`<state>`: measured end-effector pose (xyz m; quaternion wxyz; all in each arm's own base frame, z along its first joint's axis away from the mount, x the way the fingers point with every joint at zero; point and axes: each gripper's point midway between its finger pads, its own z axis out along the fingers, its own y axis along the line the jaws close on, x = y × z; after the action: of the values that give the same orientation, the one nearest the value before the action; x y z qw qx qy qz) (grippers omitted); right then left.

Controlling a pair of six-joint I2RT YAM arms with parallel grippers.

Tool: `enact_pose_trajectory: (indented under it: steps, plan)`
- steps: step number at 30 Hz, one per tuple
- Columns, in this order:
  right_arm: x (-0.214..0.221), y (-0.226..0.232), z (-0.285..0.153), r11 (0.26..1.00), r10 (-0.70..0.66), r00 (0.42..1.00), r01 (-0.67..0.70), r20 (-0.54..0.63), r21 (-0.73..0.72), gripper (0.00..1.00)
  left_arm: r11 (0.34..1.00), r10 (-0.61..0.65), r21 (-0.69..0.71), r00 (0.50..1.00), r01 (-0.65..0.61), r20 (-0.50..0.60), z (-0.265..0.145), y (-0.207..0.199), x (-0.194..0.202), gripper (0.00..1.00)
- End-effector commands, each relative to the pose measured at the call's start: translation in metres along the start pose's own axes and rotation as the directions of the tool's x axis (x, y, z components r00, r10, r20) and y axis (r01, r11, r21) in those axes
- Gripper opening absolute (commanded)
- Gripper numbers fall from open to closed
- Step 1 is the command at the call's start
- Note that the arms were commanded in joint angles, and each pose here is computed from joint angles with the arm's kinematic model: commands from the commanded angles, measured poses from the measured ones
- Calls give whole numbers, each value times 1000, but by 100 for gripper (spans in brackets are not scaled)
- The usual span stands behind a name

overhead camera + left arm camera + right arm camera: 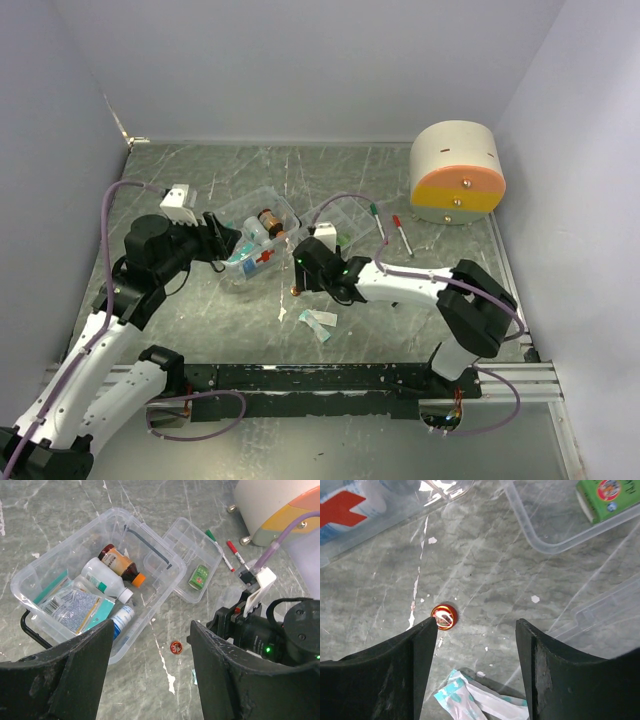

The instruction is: Organize the medicine kit

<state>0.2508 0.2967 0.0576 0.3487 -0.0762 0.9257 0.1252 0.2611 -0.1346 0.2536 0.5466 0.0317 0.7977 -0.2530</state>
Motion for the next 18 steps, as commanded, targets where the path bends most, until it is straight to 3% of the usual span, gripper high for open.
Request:
enact_pose_trajectory:
  steps: [1, 18]
  plan:
    - [-7, 13, 6, 1000, -5, 999, 4, 46, 9, 62, 1000, 2, -31, 1000, -1, 21, 2, 6, -3, 73]
    - [17, 41, 28, 987, -159, 987, 159, 4, -19, 45, 999, 0, -40, 1000, 0, 6, 5, 8, 1, 74]
